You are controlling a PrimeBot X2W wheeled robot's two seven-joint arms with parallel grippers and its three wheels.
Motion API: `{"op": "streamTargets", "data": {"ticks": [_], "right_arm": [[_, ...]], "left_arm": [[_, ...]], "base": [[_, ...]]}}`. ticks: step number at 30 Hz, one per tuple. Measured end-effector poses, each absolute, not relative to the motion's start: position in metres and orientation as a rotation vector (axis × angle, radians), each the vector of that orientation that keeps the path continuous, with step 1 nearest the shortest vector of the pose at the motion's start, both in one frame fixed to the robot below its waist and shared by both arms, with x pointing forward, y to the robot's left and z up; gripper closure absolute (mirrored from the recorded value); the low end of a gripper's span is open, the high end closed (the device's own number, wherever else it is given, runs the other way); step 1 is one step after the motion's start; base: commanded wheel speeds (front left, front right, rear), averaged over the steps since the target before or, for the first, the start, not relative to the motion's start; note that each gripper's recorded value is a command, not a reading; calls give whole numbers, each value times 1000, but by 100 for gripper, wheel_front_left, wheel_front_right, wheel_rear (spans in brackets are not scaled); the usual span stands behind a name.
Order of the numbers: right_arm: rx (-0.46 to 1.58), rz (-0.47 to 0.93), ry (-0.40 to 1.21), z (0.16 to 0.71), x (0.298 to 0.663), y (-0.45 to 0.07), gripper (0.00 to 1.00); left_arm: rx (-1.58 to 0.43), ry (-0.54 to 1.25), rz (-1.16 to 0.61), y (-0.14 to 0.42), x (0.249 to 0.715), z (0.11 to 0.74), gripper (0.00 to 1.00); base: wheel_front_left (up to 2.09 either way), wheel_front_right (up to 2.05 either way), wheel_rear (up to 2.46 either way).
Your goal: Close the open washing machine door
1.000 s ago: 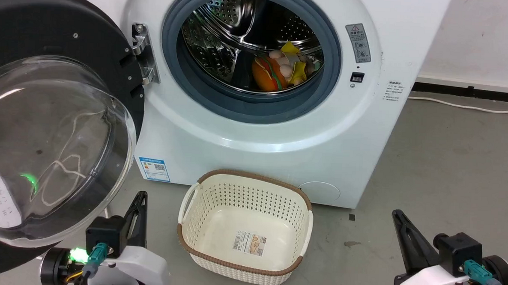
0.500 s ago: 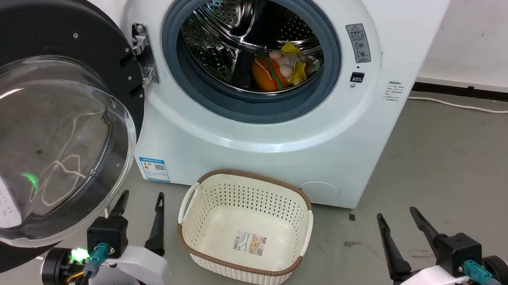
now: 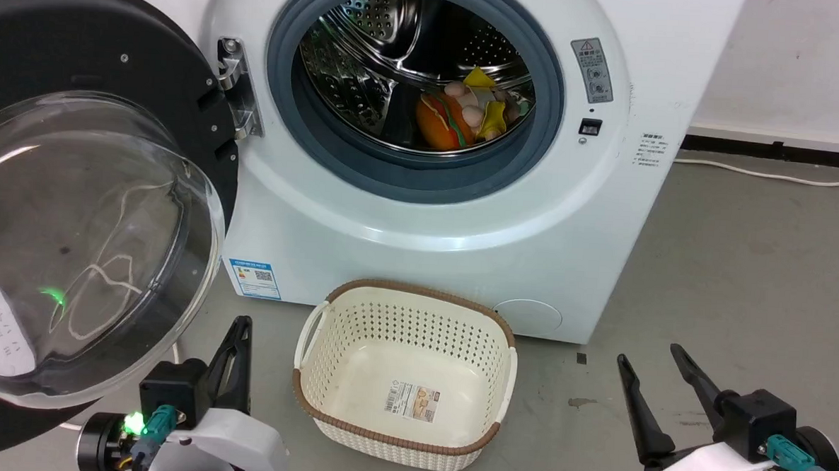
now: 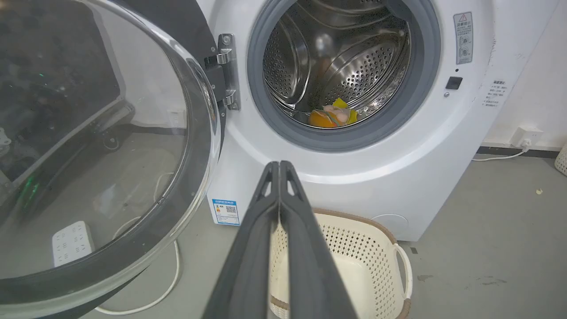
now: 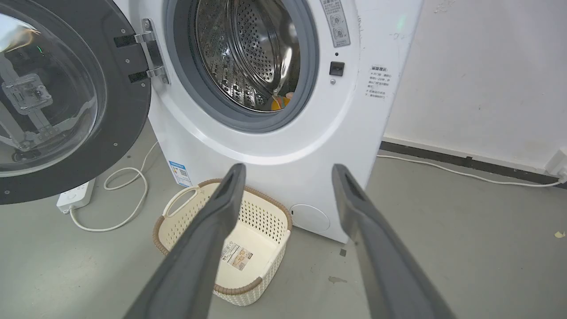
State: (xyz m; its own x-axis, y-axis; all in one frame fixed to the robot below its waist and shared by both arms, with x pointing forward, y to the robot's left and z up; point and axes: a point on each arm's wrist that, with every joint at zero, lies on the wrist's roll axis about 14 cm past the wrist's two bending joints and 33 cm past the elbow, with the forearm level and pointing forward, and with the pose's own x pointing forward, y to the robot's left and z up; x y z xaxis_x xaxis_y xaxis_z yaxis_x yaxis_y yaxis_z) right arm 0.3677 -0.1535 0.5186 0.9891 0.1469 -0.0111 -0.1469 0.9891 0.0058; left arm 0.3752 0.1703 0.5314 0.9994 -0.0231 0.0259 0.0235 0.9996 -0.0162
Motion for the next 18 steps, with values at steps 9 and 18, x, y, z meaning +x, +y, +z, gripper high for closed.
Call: {"op": "streamTargets", "data": {"ticks": [9, 18], "right_arm": [[39, 165, 14, 514, 368, -147, 0], [67, 204, 21, 510, 371, -134, 0]], "left_arm": [[-142, -76, 20, 186, 373, 544, 100], [-217, -162, 154, 233, 360, 563, 100]], "base": [[0, 0, 0], [0, 0, 0]]}}
